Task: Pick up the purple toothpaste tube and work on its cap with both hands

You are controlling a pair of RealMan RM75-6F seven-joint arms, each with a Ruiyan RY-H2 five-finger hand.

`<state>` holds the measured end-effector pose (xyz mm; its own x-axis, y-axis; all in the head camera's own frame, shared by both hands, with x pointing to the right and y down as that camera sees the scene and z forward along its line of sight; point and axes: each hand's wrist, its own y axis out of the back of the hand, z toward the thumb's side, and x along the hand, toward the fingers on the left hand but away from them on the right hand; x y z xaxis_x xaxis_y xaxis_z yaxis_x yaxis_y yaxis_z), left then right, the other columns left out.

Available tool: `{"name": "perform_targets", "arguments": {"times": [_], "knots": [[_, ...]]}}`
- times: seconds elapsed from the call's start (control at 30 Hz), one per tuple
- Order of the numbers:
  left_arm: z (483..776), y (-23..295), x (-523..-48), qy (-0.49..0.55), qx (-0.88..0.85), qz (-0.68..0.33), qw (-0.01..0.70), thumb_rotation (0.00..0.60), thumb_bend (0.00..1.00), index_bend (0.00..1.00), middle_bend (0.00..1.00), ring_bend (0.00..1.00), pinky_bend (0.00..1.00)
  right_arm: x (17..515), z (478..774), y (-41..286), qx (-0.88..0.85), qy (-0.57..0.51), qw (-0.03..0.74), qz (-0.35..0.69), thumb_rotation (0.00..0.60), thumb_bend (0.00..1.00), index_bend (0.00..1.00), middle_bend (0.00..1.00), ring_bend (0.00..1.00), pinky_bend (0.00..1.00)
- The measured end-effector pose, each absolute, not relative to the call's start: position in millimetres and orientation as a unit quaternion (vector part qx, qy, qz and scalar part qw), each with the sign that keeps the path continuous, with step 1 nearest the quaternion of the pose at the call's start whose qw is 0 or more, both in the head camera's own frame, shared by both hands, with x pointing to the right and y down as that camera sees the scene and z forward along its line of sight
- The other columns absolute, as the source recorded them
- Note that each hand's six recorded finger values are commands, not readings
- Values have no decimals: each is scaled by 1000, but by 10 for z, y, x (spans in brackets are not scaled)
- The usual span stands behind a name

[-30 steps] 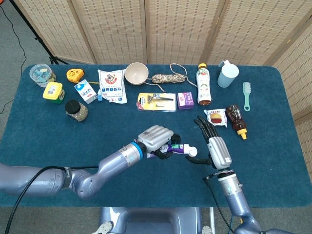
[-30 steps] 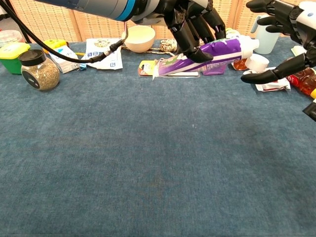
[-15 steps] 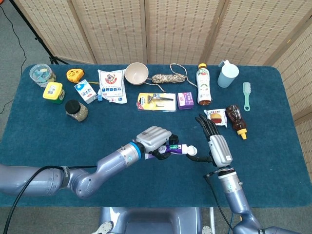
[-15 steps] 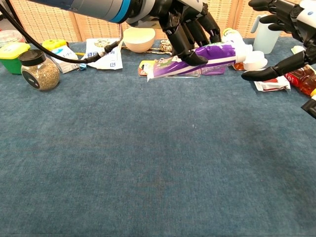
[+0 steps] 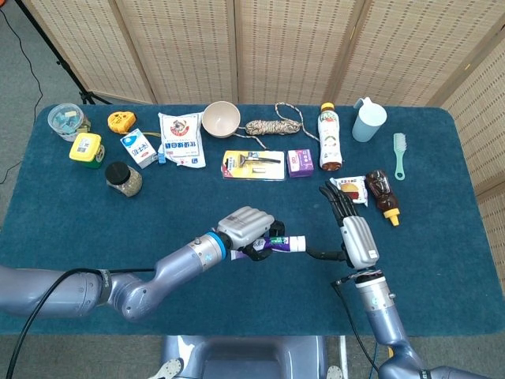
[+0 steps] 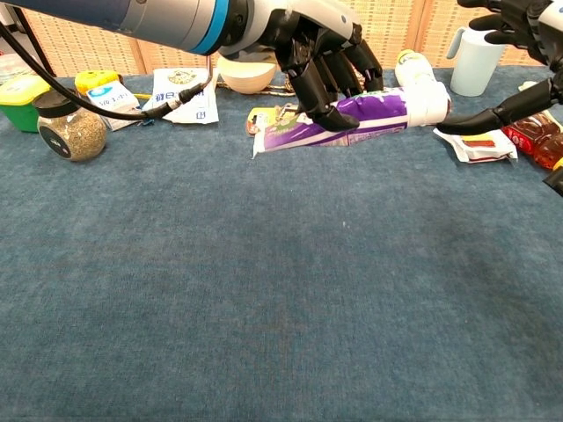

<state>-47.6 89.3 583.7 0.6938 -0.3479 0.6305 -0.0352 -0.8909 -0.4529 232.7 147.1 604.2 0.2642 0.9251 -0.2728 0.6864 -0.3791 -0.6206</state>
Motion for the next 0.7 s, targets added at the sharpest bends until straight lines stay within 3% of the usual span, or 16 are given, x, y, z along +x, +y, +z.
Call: {"name": "perform_targets", "arguments": {"times": [0.7], "knots": [[5862, 940, -468, 94, -892, -384, 220, 600, 1000, 566, 529, 516, 584, 2332, 5971, 1459, -769, -517, 208, 313, 600, 0, 0, 0, 0, 0]]}}
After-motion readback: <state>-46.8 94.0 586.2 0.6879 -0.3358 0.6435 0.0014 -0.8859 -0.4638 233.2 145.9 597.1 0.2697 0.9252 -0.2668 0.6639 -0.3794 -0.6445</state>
